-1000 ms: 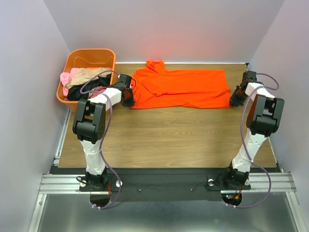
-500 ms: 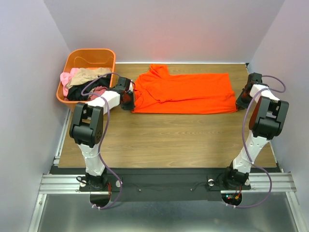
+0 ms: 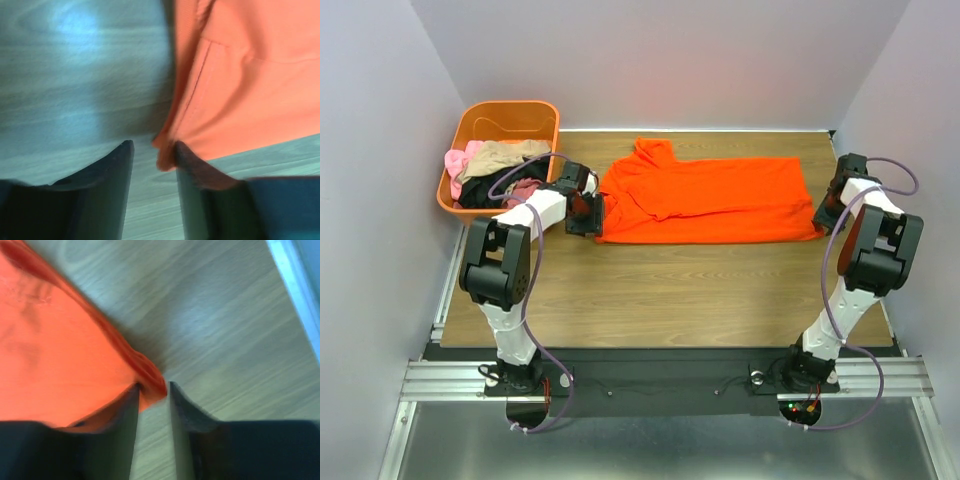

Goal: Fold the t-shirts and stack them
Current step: Fold the tshirt

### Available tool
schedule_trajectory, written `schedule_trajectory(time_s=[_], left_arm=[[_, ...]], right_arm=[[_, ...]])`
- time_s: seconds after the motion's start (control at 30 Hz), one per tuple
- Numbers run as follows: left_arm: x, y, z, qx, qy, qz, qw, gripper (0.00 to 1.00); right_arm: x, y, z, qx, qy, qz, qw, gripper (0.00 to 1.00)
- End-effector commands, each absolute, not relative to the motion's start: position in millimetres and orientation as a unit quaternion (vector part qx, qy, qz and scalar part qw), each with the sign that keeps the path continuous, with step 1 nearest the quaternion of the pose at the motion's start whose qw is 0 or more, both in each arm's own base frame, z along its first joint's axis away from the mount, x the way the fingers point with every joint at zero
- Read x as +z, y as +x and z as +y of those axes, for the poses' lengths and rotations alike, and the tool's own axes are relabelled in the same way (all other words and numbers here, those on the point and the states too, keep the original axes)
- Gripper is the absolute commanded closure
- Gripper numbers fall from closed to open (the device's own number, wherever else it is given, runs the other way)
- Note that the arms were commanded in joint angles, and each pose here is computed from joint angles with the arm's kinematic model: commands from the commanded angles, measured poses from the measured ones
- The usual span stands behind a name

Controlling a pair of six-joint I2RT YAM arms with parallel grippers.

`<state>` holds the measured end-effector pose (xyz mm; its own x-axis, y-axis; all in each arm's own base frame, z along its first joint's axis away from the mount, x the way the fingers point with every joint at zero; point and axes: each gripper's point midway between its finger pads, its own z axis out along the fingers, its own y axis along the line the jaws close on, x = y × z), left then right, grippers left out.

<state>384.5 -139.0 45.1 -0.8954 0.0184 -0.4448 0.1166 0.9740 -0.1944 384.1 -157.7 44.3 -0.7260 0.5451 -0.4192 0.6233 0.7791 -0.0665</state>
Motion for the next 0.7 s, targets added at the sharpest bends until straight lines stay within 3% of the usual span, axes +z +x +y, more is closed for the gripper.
schedule_trajectory(time_s=[0.0,0.03,0.13,0.37,0.47,0.67], left_arm=[[72.2,376.2,-122.4,-0.079,0.029,0.967,0.241,0.33],[75.8,375.7,-121.1,-0.075,0.025,0.967,0.241,0.26],[101.1,386.7,-121.4,-0.074,0.016,0.961,0.265,0.2],[165.2,413.6,-170.7,-0.129,0.024,0.935,0.328,0.19],[165.4,412.5,-201.1,-0.143,0.049,0.934,0.325,0.19],[135.3,397.9,-229.7,-0.155,0.072,0.943,0.286,0.18]], right_arm=[[81.0,385.8,-181.6,-0.145,0.328,0.903,0.237,0.54],[91.0,387.6,-183.1,-0.147,0.329,0.899,0.248,0.41],[116.0,394.9,-185.5,-0.148,0.332,0.89,0.276,0.32],[162.9,420.0,-156.7,-0.114,0.304,0.885,0.333,0.32],[166.7,435.2,-117.7,-0.071,0.264,0.898,0.344,0.32],[148.4,455.1,22.7,0.015,0.131,0.935,0.328,0.34]])
